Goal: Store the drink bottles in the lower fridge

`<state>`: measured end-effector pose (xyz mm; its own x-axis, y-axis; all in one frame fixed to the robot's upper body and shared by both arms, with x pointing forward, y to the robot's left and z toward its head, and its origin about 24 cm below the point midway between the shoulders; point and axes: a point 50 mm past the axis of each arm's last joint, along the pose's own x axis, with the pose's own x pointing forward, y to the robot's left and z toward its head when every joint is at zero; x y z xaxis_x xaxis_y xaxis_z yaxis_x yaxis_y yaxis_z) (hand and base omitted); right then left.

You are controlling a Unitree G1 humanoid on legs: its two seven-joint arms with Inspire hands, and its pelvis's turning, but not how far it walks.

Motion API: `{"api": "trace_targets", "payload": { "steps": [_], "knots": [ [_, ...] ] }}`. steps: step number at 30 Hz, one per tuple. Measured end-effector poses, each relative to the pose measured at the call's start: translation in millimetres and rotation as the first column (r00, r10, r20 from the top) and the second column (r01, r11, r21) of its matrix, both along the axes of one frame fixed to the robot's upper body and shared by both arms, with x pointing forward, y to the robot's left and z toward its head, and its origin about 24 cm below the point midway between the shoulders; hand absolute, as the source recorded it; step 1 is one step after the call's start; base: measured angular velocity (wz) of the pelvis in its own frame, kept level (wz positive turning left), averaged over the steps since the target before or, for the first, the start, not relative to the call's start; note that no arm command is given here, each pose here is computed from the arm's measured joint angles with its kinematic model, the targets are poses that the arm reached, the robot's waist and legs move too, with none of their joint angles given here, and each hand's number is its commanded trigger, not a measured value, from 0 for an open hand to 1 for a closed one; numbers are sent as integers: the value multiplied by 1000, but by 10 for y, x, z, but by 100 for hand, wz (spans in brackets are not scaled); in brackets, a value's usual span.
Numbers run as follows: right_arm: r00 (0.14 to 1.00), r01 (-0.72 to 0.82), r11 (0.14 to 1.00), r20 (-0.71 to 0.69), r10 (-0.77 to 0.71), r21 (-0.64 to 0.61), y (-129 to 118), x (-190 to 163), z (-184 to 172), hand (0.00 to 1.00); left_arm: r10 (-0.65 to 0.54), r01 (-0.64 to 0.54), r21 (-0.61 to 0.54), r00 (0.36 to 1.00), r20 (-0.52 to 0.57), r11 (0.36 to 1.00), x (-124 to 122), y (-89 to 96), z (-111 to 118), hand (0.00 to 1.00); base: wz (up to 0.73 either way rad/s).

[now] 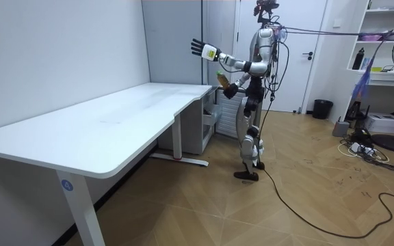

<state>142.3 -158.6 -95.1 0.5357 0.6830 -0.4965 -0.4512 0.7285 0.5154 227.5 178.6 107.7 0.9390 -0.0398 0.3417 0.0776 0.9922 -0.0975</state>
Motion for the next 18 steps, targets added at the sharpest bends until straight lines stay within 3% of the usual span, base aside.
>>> {"api": "trace_targets", "payload": {
  "steps": [7, 13, 18],
  "knots": [
    [1000, 11, 999, -27, -12, -38, -69, -122, -50, 100, 270, -270, -11, 962, -33, 963, -97, 401, -58, 0, 0],
    [999, 43, 998, -21, -44, -50, -128, -108, -44, 100, 490, -488, 51, 857, -158, 871, -185, 704, -399, 0, -1],
    [997, 66, 995, -44, -70, -71, -161, -191, -77, 100, 603, -601, 127, 721, -341, 789, -355, 899, -871, 0, 2]
  ]
}}
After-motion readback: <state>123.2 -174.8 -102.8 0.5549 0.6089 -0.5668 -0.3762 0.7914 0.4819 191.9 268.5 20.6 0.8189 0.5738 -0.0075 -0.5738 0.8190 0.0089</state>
